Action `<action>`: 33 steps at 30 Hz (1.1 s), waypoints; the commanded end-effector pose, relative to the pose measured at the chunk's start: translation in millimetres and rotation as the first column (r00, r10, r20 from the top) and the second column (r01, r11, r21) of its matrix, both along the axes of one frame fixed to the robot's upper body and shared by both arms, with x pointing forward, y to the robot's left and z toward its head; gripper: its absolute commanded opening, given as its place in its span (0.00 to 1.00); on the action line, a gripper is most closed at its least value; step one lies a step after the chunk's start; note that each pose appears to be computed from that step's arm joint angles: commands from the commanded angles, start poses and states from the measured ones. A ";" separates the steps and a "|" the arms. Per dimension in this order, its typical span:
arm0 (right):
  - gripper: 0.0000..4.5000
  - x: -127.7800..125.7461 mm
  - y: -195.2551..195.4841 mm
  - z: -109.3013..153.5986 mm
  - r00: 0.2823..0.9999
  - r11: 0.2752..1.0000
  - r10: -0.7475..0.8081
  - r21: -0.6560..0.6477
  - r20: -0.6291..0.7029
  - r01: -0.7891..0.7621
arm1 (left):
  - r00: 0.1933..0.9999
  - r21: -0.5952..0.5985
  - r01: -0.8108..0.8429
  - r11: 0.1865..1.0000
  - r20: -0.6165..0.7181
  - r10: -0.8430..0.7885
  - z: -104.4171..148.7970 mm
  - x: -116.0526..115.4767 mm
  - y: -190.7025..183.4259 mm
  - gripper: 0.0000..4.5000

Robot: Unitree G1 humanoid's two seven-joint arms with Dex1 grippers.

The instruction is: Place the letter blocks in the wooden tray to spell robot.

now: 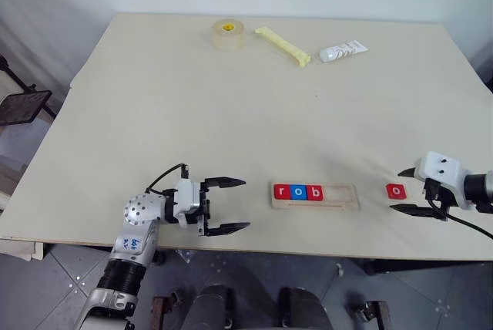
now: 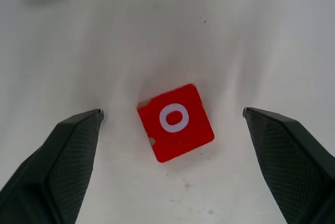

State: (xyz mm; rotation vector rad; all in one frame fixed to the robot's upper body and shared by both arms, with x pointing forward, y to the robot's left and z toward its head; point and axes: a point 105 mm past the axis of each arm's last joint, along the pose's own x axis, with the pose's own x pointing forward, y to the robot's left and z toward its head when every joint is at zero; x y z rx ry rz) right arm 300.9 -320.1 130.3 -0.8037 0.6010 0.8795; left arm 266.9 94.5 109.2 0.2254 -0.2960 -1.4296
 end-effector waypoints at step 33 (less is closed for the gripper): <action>0.32 -5.1 79.7 52.7 0.999 0.987 0.044 0.153 -0.009 -0.042 | 0.999 0.005 0.031 1.000 0.043 -0.031 9.8 11.7 -3.8 1.00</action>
